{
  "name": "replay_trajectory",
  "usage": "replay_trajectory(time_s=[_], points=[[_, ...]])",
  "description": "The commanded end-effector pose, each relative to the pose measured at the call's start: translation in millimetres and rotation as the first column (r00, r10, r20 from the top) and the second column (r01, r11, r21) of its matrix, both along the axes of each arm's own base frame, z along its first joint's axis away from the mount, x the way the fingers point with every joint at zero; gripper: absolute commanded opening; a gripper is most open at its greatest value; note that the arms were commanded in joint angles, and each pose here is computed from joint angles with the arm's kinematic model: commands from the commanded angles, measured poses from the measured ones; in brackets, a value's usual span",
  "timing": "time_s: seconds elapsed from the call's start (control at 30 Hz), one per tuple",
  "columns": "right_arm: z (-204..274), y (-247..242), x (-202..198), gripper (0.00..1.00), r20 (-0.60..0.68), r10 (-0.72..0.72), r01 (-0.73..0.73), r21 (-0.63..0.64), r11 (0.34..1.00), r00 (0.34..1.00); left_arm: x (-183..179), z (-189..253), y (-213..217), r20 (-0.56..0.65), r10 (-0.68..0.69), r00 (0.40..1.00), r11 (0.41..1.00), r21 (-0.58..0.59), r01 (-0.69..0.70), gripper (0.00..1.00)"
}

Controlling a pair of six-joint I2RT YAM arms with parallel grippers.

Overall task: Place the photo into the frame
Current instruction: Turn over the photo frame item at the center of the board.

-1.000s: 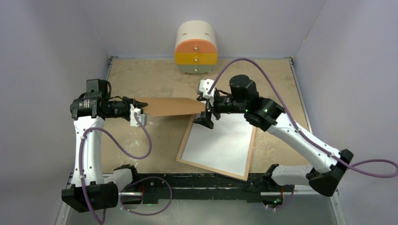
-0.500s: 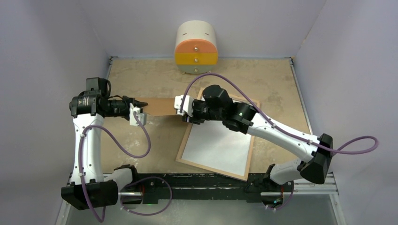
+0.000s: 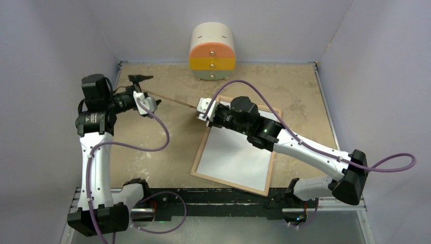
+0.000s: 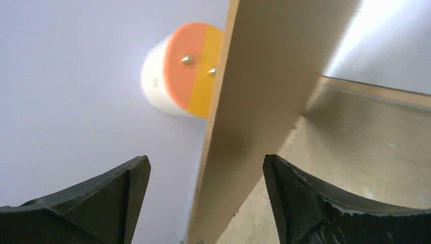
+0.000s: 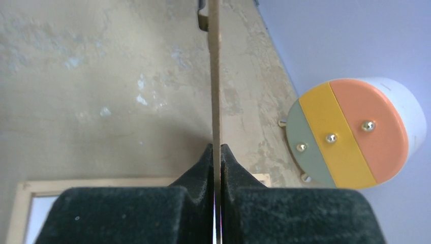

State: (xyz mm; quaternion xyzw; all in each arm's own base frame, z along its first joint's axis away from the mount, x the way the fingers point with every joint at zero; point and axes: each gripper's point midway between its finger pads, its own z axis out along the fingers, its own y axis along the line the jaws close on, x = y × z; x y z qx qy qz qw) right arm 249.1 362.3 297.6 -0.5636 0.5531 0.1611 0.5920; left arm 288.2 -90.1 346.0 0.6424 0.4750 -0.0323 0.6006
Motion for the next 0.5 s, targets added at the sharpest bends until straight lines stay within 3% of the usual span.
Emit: replay_trajectory(time_s=[0.0, 0.2, 0.33, 0.47], points=[[75, -1, -1, 0.0, -0.042, -0.062, 0.072, 0.328, 0.942, 0.997, 39, 88, 17, 0.105, 0.245, 0.964, 0.927, -0.315, -0.201, 0.88], [96, -5, 13, 0.0, -0.218, -0.114, 0.199, 0.422, 0.885, 0.969, 75, 129, 61, -0.059, 0.492, 0.869, 0.763, -0.451, -0.463, 0.91], [123, -27, 32, 0.0, -0.382, -0.084, 0.297, 0.544, 0.785, 0.92, 74, 139, 81, -0.173, 0.464, 0.869, 0.694, -0.538, -0.478, 0.92], [142, -56, 46, 0.0, -0.55, 0.039, 0.38, 0.625, 0.682, 0.834, 91, 134, 92, -0.308, 0.454, 0.836, 0.64, -0.54, -0.547, 0.93]])
